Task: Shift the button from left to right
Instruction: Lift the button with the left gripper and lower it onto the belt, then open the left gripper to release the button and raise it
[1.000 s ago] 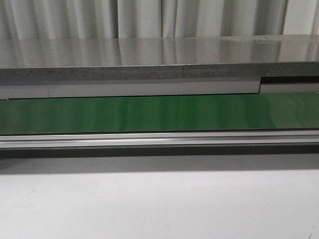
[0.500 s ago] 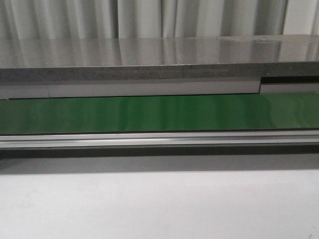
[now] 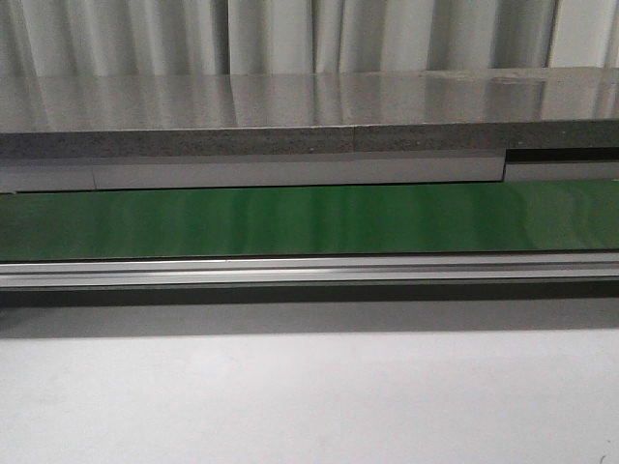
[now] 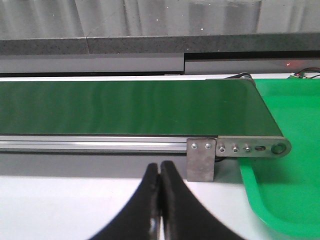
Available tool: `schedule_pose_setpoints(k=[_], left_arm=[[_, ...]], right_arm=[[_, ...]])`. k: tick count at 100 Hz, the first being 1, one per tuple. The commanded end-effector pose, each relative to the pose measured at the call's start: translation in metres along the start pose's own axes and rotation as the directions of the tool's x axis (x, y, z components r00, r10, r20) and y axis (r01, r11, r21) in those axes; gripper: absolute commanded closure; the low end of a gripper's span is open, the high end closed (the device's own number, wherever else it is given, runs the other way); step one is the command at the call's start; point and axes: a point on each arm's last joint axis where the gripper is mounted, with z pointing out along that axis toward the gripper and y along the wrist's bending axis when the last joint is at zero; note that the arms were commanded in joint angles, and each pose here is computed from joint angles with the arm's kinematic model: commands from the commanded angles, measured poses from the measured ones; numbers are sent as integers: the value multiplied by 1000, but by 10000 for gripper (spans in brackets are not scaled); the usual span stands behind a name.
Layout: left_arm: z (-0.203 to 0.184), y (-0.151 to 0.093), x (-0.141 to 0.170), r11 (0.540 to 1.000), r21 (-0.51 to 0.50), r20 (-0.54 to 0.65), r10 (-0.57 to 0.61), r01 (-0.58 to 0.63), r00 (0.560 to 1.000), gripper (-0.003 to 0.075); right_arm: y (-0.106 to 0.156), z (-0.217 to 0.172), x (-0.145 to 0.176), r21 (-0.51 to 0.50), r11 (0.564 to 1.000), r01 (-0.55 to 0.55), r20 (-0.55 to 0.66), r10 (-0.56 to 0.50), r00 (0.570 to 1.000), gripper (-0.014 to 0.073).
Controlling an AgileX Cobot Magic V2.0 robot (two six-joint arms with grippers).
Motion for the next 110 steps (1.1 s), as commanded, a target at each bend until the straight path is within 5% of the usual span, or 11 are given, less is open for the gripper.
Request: schedule_pose_setpoints(k=[1,40,49,70,78,110], left_arm=[[-24,-13,-3,999,15,80,34,-35,996,740],[6,-23,-3,998,32,-32,63,-62,998,716],[6,-23,-3,997,32,-32,64,-63,997,623],[6,-24,-2,996,47,-36,81,-80,996,234],[6,-25,-2,995,57,-39,80,-77,996,142],[-19,-38,2,980,171,20,100,-102,995,112]], right_arm=[[1,-3,-14,-4,1000,3,117,-3,993,663],[1,-3,-14,-4,1000,3,117,-3,993,663],[1,-3,-14,-4,1000,3,117,-3,993,663],[1,-3,-14,-4,1000,3,117,-3,993,663],[1,-3,-14,-4,1000,3,117,-3,993,663],[1,-3,-14,-4,1000,3,117,-3,993,663]])
